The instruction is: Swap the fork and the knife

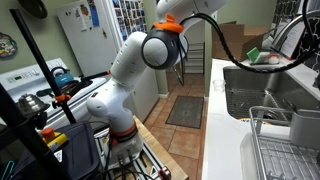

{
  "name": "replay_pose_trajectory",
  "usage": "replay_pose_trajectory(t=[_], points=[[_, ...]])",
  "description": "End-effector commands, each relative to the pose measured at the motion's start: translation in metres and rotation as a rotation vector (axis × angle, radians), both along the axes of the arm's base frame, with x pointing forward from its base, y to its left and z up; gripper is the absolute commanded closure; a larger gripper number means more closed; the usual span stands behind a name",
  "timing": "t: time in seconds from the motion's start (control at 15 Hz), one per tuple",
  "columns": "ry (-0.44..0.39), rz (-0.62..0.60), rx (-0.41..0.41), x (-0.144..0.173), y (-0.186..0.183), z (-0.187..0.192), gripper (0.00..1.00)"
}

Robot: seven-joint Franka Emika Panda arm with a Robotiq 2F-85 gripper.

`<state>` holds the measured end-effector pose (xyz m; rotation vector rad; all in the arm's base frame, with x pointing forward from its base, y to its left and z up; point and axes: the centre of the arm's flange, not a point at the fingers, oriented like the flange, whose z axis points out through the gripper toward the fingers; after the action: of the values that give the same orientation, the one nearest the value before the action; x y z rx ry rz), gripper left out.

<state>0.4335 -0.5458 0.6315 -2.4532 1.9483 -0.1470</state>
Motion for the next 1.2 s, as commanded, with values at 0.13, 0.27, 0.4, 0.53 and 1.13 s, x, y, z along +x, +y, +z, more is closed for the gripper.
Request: replay_pose_trajectory(t=[0.13, 0.27, 0.4, 0.53, 1.13], points=[[0.02, 0.011, 0.061, -0.02, 0.027, -0.054, 0.99], [0.026, 0.012, 0.078, -0.018, 0.026, -0.062, 0.99], [0.035, 0.012, 0.091, -0.017, 0.026, -0.07, 0.99], [0.043, 0.008, 0.103, -0.017, 0.028, -0.076, 0.9], [0.066, 0.035, 0.14, -0.031, 0.045, -0.063, 0.11]])
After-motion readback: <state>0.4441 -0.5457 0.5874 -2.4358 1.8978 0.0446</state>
